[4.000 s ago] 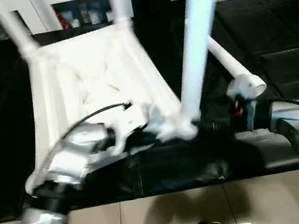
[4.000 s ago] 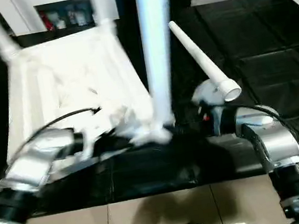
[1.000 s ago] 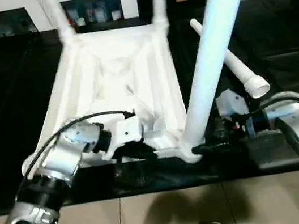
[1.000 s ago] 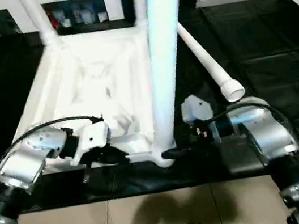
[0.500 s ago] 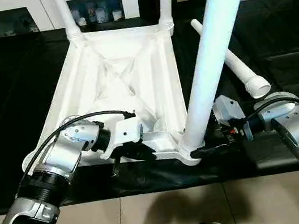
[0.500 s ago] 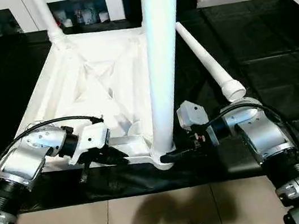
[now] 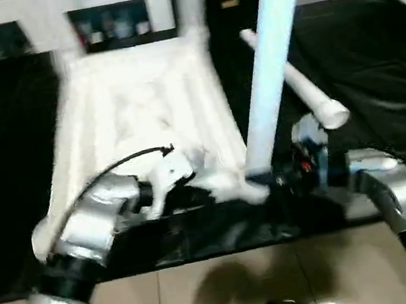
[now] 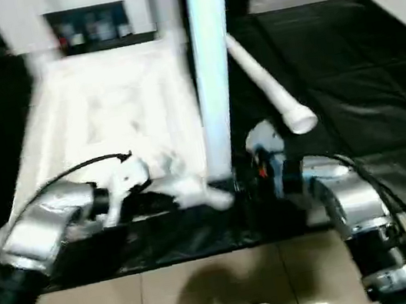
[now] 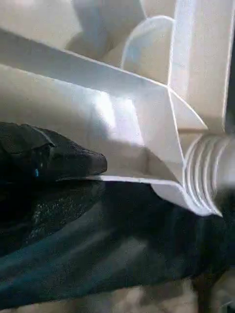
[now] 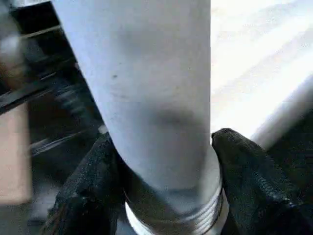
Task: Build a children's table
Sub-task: Rotate leg to tighten, then rotate table base
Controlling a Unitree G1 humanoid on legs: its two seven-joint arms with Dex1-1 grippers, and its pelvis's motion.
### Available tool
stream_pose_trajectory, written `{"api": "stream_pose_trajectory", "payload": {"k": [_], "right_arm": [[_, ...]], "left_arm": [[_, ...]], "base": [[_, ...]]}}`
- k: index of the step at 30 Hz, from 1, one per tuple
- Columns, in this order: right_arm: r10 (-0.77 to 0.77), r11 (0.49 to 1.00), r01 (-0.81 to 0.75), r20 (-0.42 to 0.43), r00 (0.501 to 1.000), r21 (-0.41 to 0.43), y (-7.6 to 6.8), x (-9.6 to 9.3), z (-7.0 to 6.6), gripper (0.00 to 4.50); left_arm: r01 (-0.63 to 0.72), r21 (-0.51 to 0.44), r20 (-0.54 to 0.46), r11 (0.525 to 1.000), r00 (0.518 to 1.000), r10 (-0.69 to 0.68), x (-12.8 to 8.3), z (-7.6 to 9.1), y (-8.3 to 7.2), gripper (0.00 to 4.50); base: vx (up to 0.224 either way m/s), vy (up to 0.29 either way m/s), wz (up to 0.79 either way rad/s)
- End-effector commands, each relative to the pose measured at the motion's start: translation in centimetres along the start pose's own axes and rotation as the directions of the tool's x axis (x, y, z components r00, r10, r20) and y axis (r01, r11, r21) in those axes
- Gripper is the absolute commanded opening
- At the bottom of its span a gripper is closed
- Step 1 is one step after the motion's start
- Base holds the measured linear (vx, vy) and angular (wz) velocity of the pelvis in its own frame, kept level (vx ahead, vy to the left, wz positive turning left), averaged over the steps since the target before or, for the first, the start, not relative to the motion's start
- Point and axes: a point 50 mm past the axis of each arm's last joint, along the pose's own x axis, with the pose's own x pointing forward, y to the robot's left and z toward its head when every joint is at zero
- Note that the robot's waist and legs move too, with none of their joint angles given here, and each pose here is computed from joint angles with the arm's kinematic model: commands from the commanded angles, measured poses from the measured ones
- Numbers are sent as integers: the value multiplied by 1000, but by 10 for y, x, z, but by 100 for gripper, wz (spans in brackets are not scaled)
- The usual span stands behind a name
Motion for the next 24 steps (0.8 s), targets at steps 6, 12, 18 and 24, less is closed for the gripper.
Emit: {"api": "stream_pose_trajectory", "payload": {"k": [6, 12, 18, 24], "right_arm": [[-276, 948, 276, -20, 961, 159, 12, 46, -13, 246], [-536, 823, 524, -4, 844, 222, 3, 53, -8, 246], [-585, 801, 560, 73, 808, 212, -1, 41, 0, 316], [-664, 745, 642, 118, 738, 178, -6, 13, 6, 366]], "left_arm": [[-193, -81, 163, 978, 965, 204, 62, 55, -7, 0], [-275, -60, 208, 959, 937, 282, 74, 77, -3, 0], [-257, -12, 190, 966, 948, 254, 71, 67, -2, 0], [-231, -91, 234, 969, 941, 246, 72, 66, -1, 0]], "base": [[0, 0, 0], [0, 0, 0], [0, 0, 0], [0, 0, 0]]}}
